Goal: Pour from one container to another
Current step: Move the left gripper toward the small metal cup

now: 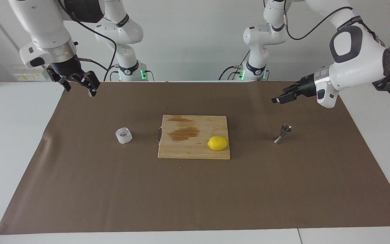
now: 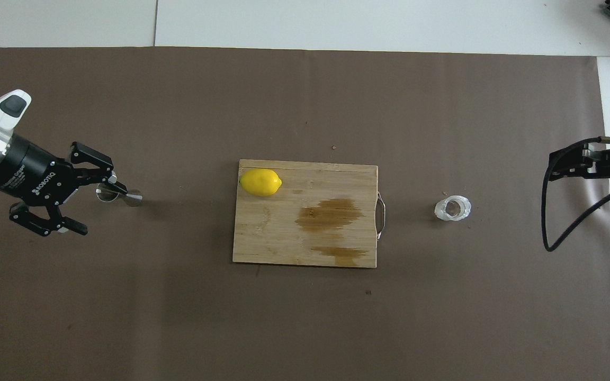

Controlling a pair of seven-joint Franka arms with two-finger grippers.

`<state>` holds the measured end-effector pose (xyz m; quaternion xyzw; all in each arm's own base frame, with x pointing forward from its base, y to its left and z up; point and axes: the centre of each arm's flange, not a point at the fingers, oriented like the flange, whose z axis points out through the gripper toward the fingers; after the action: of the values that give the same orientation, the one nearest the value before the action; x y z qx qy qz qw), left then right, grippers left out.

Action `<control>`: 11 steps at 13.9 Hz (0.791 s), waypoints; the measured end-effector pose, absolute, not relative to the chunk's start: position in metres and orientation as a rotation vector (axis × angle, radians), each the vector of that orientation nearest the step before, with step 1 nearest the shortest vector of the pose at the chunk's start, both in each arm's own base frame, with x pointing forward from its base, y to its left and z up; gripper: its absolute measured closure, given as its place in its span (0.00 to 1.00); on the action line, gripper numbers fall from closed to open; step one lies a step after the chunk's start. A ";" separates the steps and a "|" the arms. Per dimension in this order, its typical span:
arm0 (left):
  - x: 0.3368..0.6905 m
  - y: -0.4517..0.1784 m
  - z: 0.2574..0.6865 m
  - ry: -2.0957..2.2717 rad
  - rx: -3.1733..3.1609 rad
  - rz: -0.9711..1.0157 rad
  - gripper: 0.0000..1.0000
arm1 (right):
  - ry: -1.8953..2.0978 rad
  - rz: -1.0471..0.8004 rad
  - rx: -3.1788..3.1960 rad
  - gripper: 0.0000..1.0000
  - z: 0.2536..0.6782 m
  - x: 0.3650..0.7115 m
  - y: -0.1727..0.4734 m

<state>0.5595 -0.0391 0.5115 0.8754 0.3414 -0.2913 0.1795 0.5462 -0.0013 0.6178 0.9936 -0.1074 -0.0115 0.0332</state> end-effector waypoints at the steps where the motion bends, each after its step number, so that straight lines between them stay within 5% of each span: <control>1: 0.562 -0.034 0.505 1.028 2.432 -0.854 0.00 | -0.331 -0.035 3.057 0.00 0.618 0.546 -0.001; 11: 0.582 0.003 0.394 1.102 2.191 -1.240 0.00 | -0.331 -0.035 3.057 0.00 0.618 0.546 -0.001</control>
<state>0.5822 0.0025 0.3936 0.7819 0.3932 -0.4425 0.1952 0.5462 -0.0012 0.6178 0.9936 -0.1074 -0.0115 0.0332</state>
